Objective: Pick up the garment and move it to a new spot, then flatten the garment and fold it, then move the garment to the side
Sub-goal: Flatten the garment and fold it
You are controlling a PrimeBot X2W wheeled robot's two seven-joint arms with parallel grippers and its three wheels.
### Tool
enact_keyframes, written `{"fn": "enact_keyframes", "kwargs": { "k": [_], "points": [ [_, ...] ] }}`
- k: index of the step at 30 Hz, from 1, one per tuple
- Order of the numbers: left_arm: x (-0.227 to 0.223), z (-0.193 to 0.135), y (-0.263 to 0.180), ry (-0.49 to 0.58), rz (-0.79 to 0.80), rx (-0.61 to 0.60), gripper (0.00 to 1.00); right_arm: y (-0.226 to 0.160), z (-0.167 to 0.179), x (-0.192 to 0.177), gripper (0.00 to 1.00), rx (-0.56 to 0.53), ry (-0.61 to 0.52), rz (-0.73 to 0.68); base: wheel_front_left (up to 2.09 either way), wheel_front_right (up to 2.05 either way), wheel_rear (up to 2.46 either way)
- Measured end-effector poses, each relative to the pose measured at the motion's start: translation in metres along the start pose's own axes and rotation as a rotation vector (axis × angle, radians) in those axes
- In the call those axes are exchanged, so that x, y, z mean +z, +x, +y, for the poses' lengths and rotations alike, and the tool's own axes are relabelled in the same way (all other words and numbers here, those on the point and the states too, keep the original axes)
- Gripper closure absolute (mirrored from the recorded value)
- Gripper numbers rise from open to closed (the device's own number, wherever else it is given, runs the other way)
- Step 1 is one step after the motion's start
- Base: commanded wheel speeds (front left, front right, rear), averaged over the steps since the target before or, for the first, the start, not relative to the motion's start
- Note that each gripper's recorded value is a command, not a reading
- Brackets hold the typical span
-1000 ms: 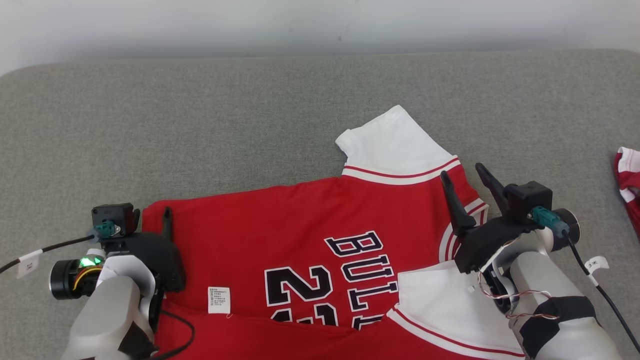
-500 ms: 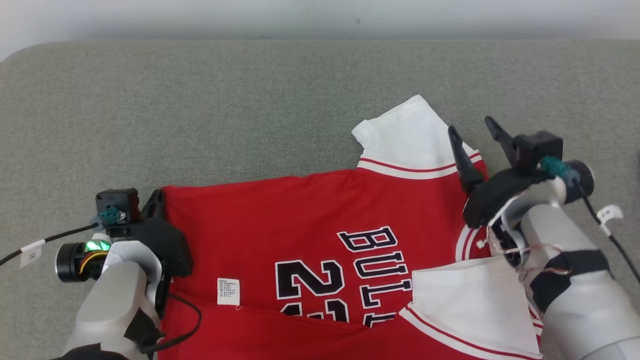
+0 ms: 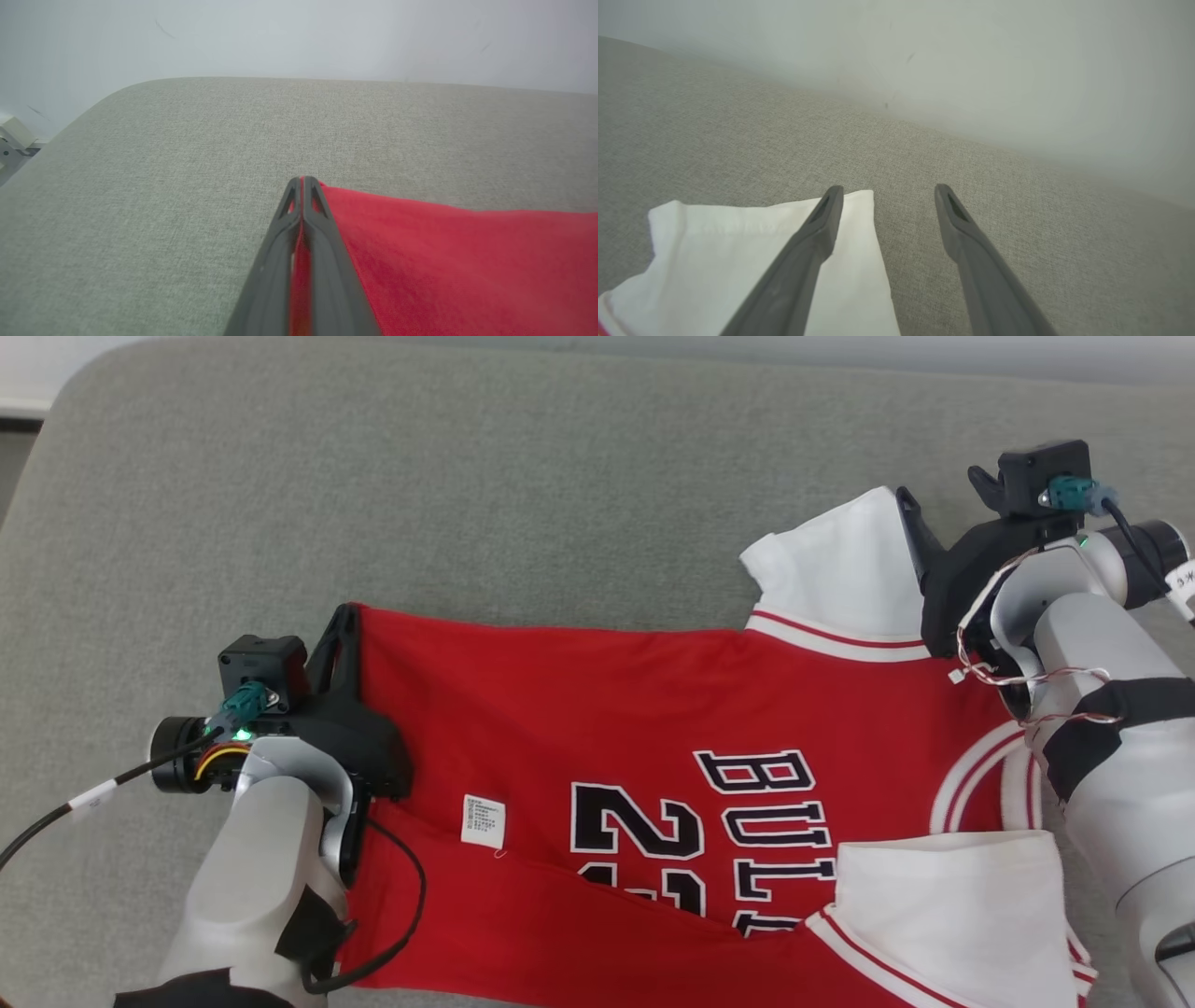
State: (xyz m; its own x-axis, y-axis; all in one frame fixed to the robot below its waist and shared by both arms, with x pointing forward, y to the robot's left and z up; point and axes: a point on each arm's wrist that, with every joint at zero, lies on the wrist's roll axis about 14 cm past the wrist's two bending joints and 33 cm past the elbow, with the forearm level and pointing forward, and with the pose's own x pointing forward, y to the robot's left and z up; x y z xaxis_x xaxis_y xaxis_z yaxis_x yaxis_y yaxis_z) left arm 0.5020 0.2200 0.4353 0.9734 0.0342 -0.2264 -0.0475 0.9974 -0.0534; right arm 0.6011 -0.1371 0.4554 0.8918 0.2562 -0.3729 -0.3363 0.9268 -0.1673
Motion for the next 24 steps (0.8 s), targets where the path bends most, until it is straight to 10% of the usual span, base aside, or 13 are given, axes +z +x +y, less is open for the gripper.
{"fn": "enact_keyframes", "kwargs": {
  "k": [4,8,16,24],
  "points": [
    [-0.005,0.005,-0.001,-0.005,0.004,0.014,1.0,0.016,0.008,-0.011,0.0,0.018,-0.003,0.059,0.0,0.0,0.0],
    [-0.011,0.012,-0.004,-0.004,0.013,0.028,1.0,0.029,0.015,-0.016,0.21,0.034,-0.018,0.09,0.0,0.0,0.0],
    [-0.018,0.022,-0.007,-0.002,0.025,0.05,1.0,0.044,0.017,-0.039,1.0,0.032,-0.008,0.185,0.0,0.0,0.0],
    [-0.008,0.019,-0.006,-0.001,-0.005,0.046,1.0,0.041,-0.009,-0.01,1.0,-0.026,-0.016,0.031,0.0,0.0,0.0]
  ]
}}
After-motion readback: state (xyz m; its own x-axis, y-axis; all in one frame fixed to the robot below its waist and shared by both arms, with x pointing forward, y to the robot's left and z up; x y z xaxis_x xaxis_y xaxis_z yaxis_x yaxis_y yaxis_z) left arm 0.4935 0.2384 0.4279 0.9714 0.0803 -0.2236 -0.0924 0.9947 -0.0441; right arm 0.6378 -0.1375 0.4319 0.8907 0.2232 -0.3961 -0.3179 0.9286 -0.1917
